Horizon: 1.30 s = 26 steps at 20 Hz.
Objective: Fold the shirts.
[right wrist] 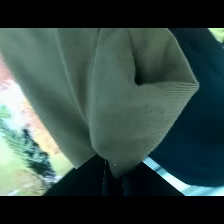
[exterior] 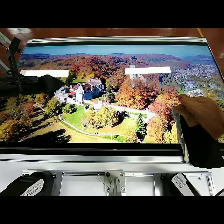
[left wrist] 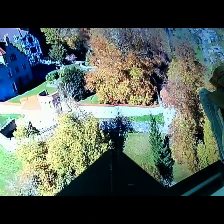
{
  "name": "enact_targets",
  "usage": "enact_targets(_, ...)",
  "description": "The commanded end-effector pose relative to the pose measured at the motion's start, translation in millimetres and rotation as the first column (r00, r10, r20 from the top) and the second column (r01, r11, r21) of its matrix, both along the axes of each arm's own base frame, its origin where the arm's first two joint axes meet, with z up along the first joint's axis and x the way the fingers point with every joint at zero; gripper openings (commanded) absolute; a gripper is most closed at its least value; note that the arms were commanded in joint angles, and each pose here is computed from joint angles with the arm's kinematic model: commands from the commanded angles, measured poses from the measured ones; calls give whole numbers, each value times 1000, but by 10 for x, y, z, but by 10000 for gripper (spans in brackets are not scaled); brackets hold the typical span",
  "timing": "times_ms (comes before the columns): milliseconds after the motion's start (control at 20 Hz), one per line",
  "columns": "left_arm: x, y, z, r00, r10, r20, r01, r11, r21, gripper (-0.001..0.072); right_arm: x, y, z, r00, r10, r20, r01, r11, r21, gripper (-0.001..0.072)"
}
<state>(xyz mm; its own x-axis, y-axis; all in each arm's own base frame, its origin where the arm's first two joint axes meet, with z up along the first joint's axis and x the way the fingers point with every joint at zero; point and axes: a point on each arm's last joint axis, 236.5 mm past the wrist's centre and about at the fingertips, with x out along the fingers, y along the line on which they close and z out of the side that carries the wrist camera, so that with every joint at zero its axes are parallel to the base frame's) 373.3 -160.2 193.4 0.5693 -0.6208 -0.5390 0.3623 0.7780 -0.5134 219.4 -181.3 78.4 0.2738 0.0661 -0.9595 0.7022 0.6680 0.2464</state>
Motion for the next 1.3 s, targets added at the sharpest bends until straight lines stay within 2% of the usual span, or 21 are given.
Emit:
enact_targets(0, -15, -5, 7, 1000, -4, -1, 4, 1000, 1, 45, -577, 125, -336, 971, 42, -235, -27, 997, 66, 54)
enact_targets(200, -36, -10, 11, 1000, -9, -3, 9, 1000, 1, 45, -921, 344, -843, 932, 48, -360, 3, 990, 140, 54)
enact_targets(400, -30, -7, 21, 1000, -6, 2, 6, 1000, 1, 45, -1045, 417, -1150, 920, 10, -391, 44, 991, 129, 55)
enact_targets(450, -29, -7, 22, 1000, -6, 2, 6, 1000, 0, 45, -1072, 366, -1185, 916, -13, -402, 59, 993, 102, 86)
enact_targets(500, -30, -8, 19, 1000, -6, 1, 6, 1000, 0, 45, -1085, 293, -1197, 912, -36, -408, 70, 995, 69, 223)
enact_targets(550, -29, -8, 17, 1000, -7, 1, 7, 1000, 1, 45, -1108, 220, -1190, 910, -32, -414, 53, 998, 40, 495)
enact_targets(600, -28, -7, 16, 1000, -6, 0, 6, 1000, 1, 45, -1119, 163, -1153, 909, -1, -417, 13, 1000, 25, 580)
enact_targets(700, -23, -8, 6, 1000, -6, -2, 6, 1000, 1, 45, -1094, -5, -946, 909, 4, -416, -17, 999, -27, 580)
enact_targets(800, -33, -44, -7, 1000, -16, -6, 16, 1000, 1, 46, -785, -195, -577, 952, -21, -304, -9, 995, -97, 579)
enact_targets(900, -66, -130, -18, 999, -49, 3, 49, 999, 12, 45, -36, -415, 63, 999, -30, 23, 34, 980, -198, 578)
enact_targets(950, -79, -171, -37, 997, -78, 18, 78, 996, 34, 45, 401, -459, 513, 974, -3, 228, 59, 969, -240, 578)
enact_targets(1000, -70, -179, -87, 995, -92, 22, 91, 994, 66, 44, 737, -425, 927, 925, 50, 377, 62, 959, -278, 549)
enact_targets(1050, -39, -147, -182, 995, -95, 11, 93, 989, 114, 44, 1026, -305, 1306, 865, 109, 490, 55, 950, -308, 478)
enact_targets(1100, 9, -97, -279, 997, -73, -14, 75, 986, 148, 44, 1251, -106, 1548, 816, 173, 551, 23, 944, -330, 478)
enact_targets(1200, 119, 30, -495, 995, 0, -98, 21, 976, 219, 45, 1482, 406, 1552, 789, 305, 534, -121, 928, -351, 482)
enact_targets(1250, 157, 83, -599, 991, 13, -136, 25, 961, 276, 45, 1544, 628, 1392, 797, 380, 470, -210, 903, -374, 587)
